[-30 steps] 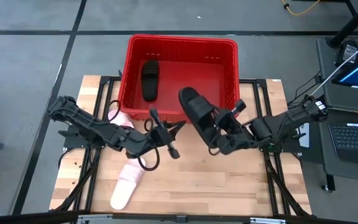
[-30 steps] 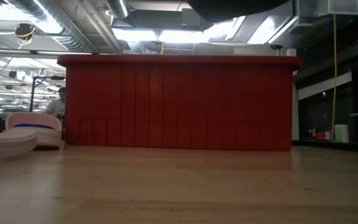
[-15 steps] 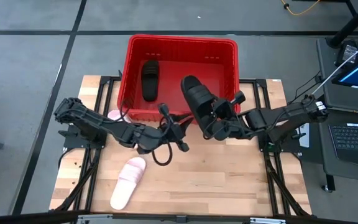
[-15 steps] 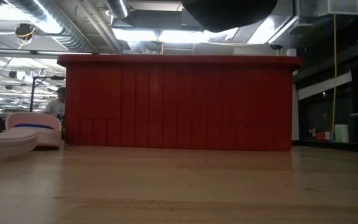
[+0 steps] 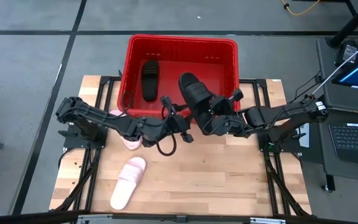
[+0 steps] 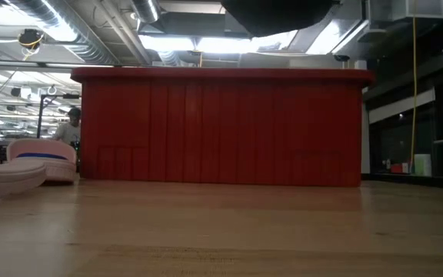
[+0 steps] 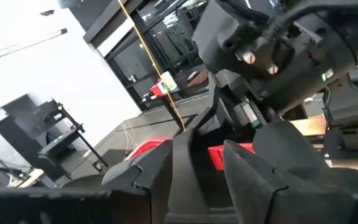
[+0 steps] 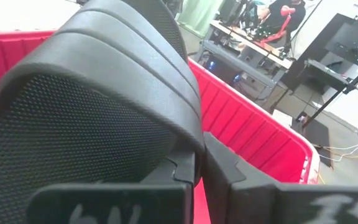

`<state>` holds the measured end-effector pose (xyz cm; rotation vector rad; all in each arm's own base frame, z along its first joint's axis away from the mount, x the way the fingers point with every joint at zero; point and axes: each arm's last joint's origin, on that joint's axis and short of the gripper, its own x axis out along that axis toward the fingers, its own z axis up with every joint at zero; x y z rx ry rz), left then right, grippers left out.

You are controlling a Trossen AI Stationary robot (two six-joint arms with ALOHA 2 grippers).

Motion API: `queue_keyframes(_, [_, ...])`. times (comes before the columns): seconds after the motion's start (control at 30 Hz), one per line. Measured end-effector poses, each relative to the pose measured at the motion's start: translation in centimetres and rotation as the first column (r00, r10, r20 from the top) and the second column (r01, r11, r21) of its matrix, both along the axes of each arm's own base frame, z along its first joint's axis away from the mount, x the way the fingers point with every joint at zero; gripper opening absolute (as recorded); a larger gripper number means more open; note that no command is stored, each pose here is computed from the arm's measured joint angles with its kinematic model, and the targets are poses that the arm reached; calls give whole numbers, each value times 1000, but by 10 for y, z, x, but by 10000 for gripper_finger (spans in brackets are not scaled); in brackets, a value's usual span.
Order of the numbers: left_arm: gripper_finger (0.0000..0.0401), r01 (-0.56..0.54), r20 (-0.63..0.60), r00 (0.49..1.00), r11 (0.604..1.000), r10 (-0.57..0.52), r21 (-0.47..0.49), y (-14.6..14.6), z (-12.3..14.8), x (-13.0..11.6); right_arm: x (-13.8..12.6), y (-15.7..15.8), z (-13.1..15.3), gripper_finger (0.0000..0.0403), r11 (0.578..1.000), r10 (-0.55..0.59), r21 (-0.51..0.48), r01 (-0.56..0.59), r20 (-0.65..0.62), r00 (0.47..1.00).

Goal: Pick and place slides into bin
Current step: Put the black slide into the red bin

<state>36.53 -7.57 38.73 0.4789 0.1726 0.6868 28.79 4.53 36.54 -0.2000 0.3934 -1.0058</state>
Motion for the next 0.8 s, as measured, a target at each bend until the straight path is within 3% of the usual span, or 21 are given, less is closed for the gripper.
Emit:
queue_keyframes(0.53, [135, 2, -77, 997, 997, 3, 74, 19, -2, 5, 6, 0, 7, 16, 1000, 17, -16, -16, 39, 999])
queue_keyframes(0.8, [133, -85, -122, 988, 991, 98, 104, 31, -4, 5, 8, 0, 10, 16, 999, 28, -27, -27, 39, 999])
